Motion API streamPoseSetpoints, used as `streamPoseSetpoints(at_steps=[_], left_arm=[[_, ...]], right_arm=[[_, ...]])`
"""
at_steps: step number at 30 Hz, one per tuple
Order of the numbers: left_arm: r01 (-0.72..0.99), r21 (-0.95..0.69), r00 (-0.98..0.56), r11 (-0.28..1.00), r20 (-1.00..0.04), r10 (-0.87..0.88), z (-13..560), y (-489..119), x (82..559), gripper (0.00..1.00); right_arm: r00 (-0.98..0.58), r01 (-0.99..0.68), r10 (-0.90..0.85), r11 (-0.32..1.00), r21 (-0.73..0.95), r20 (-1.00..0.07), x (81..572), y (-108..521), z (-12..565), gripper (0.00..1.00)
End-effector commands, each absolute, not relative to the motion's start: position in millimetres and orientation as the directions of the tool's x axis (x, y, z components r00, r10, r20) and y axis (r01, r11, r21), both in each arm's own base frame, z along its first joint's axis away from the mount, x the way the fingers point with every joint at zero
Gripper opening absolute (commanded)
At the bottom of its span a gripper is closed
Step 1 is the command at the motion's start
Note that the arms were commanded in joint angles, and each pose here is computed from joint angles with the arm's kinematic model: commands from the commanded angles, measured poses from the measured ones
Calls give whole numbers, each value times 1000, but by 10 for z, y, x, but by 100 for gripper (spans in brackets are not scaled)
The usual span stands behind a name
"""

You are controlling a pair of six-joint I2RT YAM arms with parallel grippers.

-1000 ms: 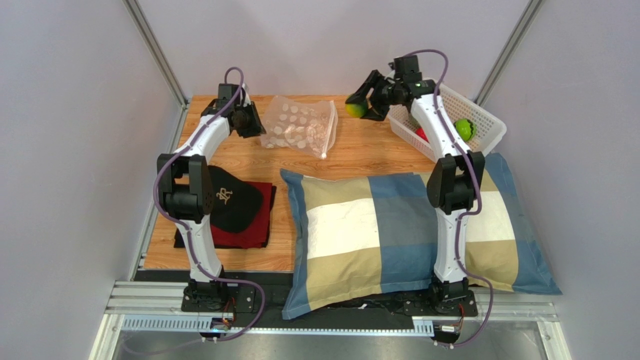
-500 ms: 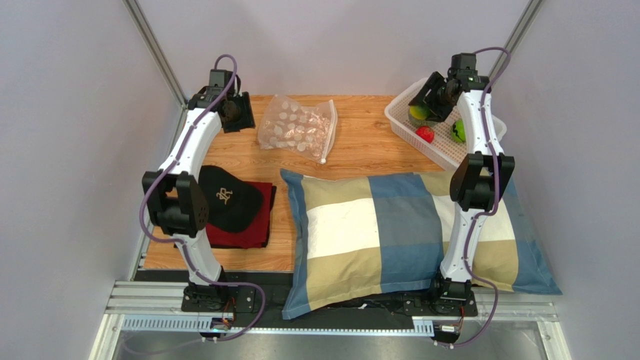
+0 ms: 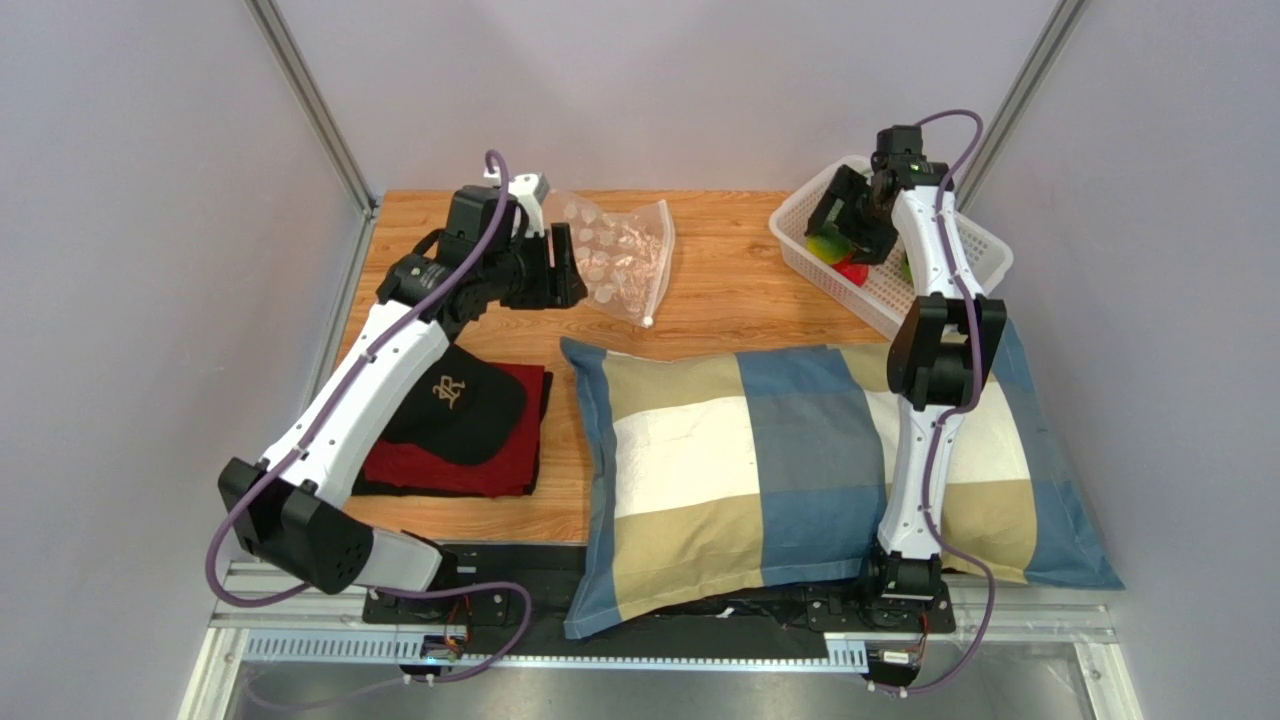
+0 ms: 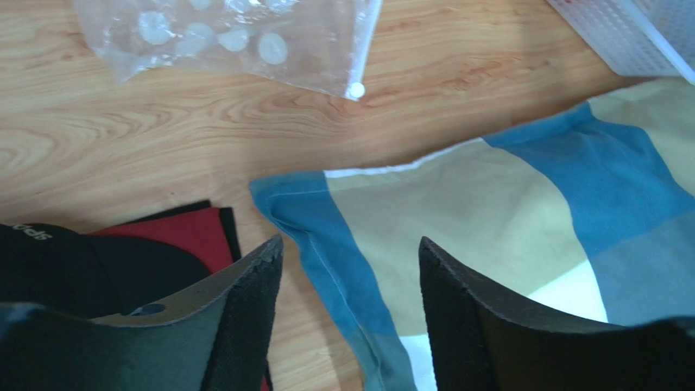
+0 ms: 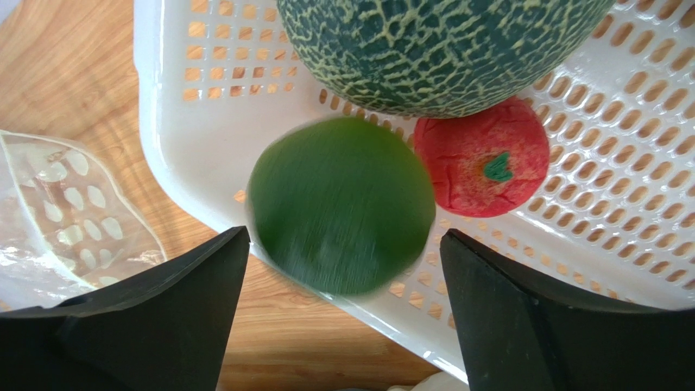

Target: Open the zip-top bag and remove the fake food

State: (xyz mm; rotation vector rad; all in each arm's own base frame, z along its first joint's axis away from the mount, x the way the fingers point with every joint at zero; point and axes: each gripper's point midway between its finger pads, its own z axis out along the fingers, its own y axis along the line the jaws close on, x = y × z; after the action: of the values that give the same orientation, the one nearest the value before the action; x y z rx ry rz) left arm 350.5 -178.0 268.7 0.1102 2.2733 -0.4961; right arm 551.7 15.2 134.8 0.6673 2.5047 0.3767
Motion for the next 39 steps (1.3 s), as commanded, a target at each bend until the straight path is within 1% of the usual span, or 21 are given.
streamPoseSetpoints(at_steps=[1,2,4,8,10,11,13,14,15,16,18,20,21,22,25,26,28,29,32,35,39], left_arm=[[311,-370,-627,876,-772,-104,3015,-1950,3276,71],[315,-373,-632,873,-768,-100,2993,-1962,3231,75],[333,-384,-626,861,-773,-102,3048,-1984,3147,76],[365,-408,-639,837,-764,-94,3064,-2043,2963,77],[395,-421,-630,817,-771,-93,3132,-2088,2862,77],[402,-425,-633,811,-769,-89,3115,-2109,2824,78],[424,-466,-632,777,-766,-114,3185,-2180,2728,78],[426,-484,-642,764,-757,-121,3144,-2205,2692,79],[445,-501,-637,743,-759,-131,3199,-2235,2615,80],[451,-521,-626,725,-764,-159,3270,-2273,2594,81],[474,-526,-597,706,-782,-181,3377,-2293,2486,84],[488,-535,-565,690,-796,-217,3514,-2282,2438,84],[502,-532,-530,682,-812,-243,3648,-2230,2385,85],[517,-528,-501,673,-825,-262,3755,-2210,2364,85],[569,-478,-381,669,-874,-300,4163,-2050,2241,86],[599,-422,-300,681,-906,-298,4412,-1957,2183,87],[595,-361,-192,718,-931,-310,4697,-1765,2118,89],[601,-332,-135,727,-939,-317,4880,-1685,2065,92],[591,-329,-108,737,-937,-331,5025,-1588,1992,93],[558,-345,-119,755,-933,-339,4972,-1525,1999,93],[542,-366,-123,756,-925,-360,4925,-1465,1952,93]], right_arm=[[-724,351,481,874,337,-495,5565,35,1586,98],[-726,355,475,878,321,-497,5545,10,1588,100],[-725,350,459,887,300,-513,5526,-28,1657,100],[-733,396,465,885,245,-497,5270,-70,1823,100],[-719,408,455,888,210,-526,5094,-51,2090,100],[-732,422,448,890,175,-513,4933,-55,2130,100],[-725,389,426,902,188,-541,4676,108,2446,100],[-759,377,419,907,189,-497,4512,241,2351,100],[-775,342,400,917,206,-490,4397,385,2399,100],[-756,307,393,919,247,-523,4209,485,2672,100],[-803,237,352,929,284,-481,3869,796,2634,100],[-769,168,327,932,320,-549,3504,913,2944,100],[-792,132,291,940,315,-537,3309,1011,2854,100],[-736,97,302,933,348,-606,3047,978,3140,100],[-638,82,354,914,397,-683,2718,875,3333,100],[-552,50,377,905,422,-744,2519,800,3586,100],[-487,22,405,891,453,-774,2308,752,3778,100],[-435,36,426,888,458,-793,2195,661,3877,100],[-461,55,450,875,481,-765,2104,674,3859,100],[-503,68,439,879,472,-745,2062,686,3761,100],[-486,9,447,862,507,-751,2019,766,3739,100]])
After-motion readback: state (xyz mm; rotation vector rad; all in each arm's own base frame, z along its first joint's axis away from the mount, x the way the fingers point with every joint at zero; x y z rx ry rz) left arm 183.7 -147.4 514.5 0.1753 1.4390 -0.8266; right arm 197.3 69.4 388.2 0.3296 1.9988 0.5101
